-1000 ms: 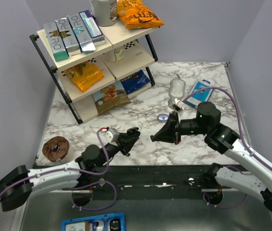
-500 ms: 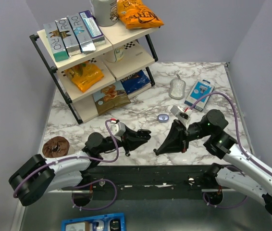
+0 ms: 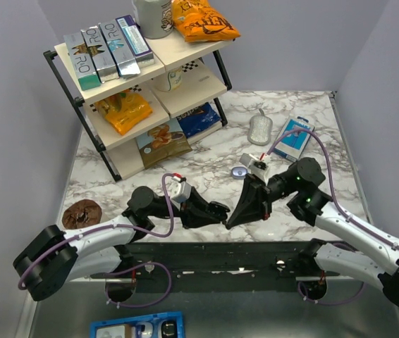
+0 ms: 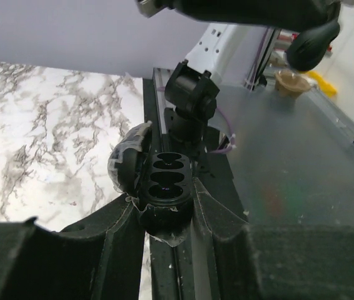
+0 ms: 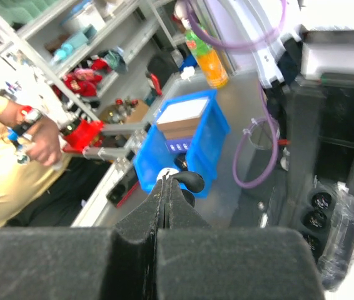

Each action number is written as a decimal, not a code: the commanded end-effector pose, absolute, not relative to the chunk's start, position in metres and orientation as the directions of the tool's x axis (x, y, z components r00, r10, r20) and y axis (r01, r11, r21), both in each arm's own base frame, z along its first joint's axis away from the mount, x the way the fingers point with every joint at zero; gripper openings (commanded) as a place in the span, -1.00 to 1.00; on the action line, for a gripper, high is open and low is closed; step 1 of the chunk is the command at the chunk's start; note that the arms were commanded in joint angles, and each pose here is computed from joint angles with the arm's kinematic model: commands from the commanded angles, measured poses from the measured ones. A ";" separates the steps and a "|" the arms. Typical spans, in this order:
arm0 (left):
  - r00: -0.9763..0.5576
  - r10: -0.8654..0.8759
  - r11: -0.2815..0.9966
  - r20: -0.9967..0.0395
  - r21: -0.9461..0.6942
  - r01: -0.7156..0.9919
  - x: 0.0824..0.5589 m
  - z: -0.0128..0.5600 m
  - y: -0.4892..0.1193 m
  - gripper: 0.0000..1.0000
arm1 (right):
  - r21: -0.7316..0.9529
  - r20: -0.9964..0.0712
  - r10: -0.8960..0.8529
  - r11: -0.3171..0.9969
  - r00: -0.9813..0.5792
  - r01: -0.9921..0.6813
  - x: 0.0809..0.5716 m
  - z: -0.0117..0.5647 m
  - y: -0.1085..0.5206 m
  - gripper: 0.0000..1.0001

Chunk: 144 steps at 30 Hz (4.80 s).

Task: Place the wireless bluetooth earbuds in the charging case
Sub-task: Place the earbud in the charging case, then adjust the earbud with the charging case.

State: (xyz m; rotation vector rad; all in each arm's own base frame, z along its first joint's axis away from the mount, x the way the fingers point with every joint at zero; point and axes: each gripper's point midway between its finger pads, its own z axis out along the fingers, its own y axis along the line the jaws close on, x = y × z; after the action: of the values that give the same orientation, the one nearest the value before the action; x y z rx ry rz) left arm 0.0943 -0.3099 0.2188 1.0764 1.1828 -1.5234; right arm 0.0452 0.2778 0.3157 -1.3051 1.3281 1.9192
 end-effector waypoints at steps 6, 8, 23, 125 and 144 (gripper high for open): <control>-0.136 0.027 -0.204 -0.990 -0.138 0.969 0.081 0.200 -0.309 -1.00 | 0.464 -0.886 -0.192 -0.363 -0.423 -0.808 0.059 0.295 0.284 -0.99; -0.134 0.031 -0.209 -0.991 -0.137 0.968 0.079 0.200 -0.309 -1.00 | 0.475 -0.880 -0.202 -0.358 -0.430 -0.804 0.059 0.292 0.285 -0.99; -0.075 0.080 -0.270 -0.994 -0.094 0.958 0.064 0.198 -0.315 -1.00 | 0.522 -0.849 -0.277 -0.308 -0.450 -0.795 0.062 0.271 0.294 -0.99; -0.075 -0.022 -0.277 -0.997 -0.066 0.959 0.052 0.217 -0.318 -1.00 | 0.480 -0.852 -0.263 -0.045 -0.453 -0.876 0.091 0.271 0.296 -0.39; -0.107 -0.011 -0.094 -0.994 -0.105 0.990 0.085 0.219 -0.328 -1.00 | 0.350 -0.887 -0.223 0.245 -0.404 -0.904 0.123 0.276 0.277 -0.50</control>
State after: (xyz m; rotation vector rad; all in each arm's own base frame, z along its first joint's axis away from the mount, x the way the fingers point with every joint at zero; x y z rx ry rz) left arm 0.0729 -0.3224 0.2001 1.2732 1.2491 -1.4150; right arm 0.1131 0.2848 0.2846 -1.0642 1.7236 1.3138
